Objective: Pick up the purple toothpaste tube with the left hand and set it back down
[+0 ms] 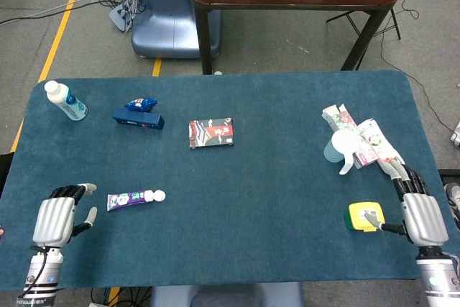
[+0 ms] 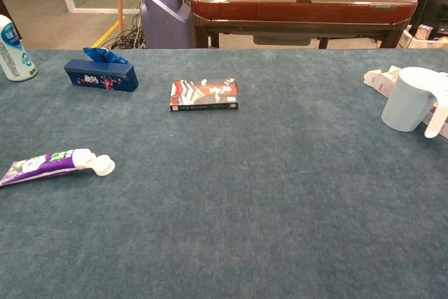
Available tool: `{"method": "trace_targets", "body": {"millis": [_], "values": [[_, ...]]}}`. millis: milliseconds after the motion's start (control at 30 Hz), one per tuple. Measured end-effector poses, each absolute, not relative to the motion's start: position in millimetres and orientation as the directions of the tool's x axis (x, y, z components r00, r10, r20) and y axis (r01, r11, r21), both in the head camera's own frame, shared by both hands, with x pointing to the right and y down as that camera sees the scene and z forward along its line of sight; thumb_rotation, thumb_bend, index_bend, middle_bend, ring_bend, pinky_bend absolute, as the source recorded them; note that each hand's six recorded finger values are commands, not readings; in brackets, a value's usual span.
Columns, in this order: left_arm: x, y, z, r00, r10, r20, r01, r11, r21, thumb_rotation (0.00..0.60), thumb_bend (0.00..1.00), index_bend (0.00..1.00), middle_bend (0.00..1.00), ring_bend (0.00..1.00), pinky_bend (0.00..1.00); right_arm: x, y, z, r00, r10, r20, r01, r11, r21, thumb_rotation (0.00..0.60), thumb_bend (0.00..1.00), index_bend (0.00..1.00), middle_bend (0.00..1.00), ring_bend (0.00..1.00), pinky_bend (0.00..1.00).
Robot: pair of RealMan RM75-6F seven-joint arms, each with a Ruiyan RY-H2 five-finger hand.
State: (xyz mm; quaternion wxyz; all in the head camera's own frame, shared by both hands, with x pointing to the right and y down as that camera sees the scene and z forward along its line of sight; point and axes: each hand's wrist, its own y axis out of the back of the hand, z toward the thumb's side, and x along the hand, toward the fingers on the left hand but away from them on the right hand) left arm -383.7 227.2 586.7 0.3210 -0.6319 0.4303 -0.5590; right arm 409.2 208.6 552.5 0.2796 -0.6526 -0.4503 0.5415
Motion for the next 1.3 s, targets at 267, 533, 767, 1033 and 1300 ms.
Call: {"method": "trace_targets", "body": {"millis": [267,533,767,1033,1300], "values": [[-379,225,591,0.027,-0.898,0.439,-0.191,-0.436,-0.879,0.600,0.34,0.32,0.39,0.31,0.25,410,199,539,0.006,0.917,-0.398,0.278,-0.384,-0.880,0.515,0.00,0.00,0.06,0.00,0.00],[-368,216,597,0.068,-0.896,0.438,-0.204,-0.442,-0.873,0.600,0.34,0.31,0.39,0.31,0.25,408,185,517,0.008,0.944,-0.329,0.255,-0.320,-0.912,0.515,0.00,0.00,0.06,0.00,0.00],[-363,215,609,0.058,-0.882,0.468,-0.223,-0.468,-0.855,0.600,0.33,0.28,0.38,0.31,0.25,409,181,513,0.007,0.948,-0.318,0.250,-0.310,-0.917,0.514,0.00,0.00,0.06,0.00,0.00],[-339,219,642,0.106,-0.846,0.523,-0.212,-0.533,-0.819,0.600,0.19,0.26,0.37,0.30,0.25,409,183,507,0.014,0.950,-0.313,0.252,-0.307,-0.918,0.516,0.00,0.00,0.06,0.00,0.00],[-320,227,673,0.123,-0.824,0.552,-0.179,-0.566,-0.805,0.600,0.19,0.26,0.37,0.30,0.25,420,193,502,-0.014,0.949,-0.316,0.266,-0.301,-0.916,0.514,0.00,0.00,0.06,0.00,0.00]]}}
